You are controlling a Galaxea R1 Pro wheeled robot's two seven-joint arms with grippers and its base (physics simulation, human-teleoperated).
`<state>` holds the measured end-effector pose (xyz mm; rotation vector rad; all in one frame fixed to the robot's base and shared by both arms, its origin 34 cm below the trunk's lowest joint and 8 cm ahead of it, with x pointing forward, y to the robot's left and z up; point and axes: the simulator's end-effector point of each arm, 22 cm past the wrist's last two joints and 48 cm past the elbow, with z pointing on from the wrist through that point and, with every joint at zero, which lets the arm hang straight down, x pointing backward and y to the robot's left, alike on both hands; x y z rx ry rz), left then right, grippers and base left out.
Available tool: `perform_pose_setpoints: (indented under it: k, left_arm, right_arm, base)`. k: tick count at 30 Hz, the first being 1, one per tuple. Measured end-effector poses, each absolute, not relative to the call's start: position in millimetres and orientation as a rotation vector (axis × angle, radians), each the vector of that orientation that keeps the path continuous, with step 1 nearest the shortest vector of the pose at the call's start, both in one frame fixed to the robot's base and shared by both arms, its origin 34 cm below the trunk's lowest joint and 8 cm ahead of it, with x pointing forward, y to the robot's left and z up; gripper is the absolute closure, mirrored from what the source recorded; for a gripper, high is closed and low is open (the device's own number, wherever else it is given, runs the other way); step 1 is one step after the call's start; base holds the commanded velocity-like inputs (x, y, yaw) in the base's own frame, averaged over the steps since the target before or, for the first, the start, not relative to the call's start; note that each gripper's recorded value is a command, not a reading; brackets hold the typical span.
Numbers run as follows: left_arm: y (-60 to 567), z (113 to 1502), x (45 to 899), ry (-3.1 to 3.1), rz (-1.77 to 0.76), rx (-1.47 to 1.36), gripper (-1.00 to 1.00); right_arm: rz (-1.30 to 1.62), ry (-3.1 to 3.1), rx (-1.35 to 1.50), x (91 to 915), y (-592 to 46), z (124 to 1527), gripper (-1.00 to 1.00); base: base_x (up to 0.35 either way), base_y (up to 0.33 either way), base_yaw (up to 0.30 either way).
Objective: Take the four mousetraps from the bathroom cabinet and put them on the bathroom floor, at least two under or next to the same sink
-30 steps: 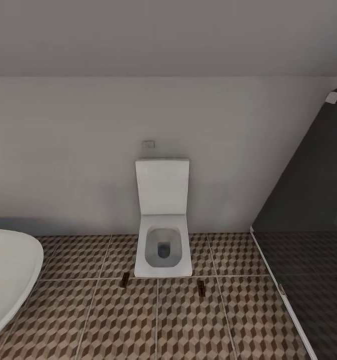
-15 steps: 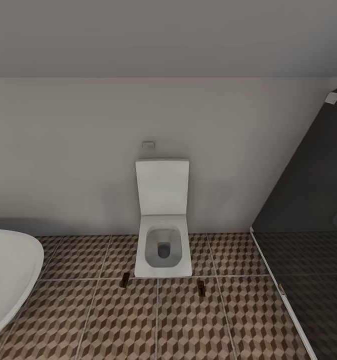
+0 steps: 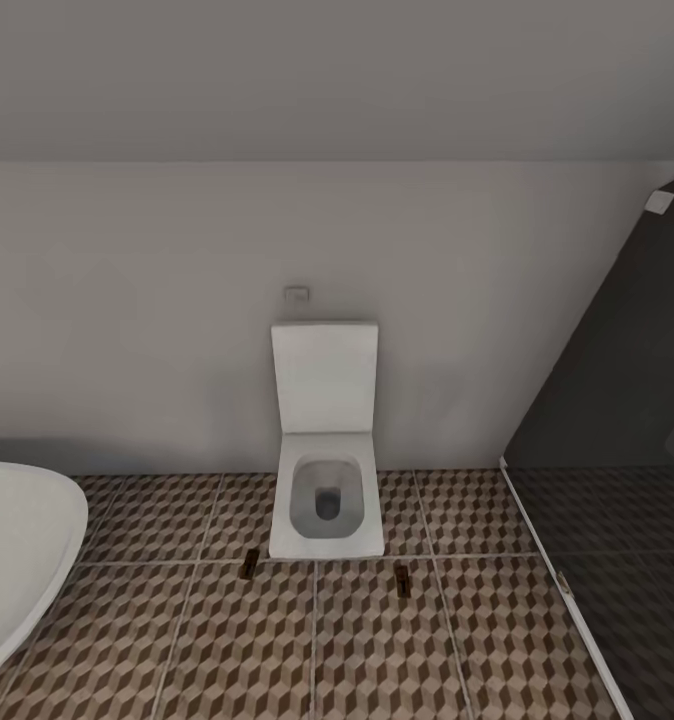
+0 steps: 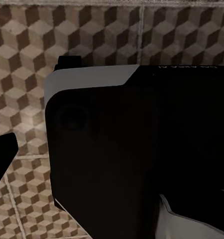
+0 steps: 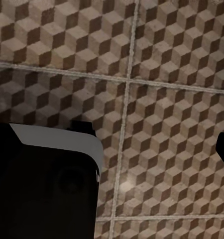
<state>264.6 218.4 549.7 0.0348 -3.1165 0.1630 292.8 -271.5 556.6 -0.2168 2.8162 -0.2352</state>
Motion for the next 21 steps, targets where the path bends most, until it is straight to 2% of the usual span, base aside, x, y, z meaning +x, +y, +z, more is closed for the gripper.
perform_pose_setpoints:
  k: [21]
  left_arm:
    - [218,554,278,-3.149,0.165,0.033,-1.00]
  right_arm:
    - [-0.237,2.783,-0.211,306,-271,562,-1.00]
  base:
    - [0.000,0.000,0.000]
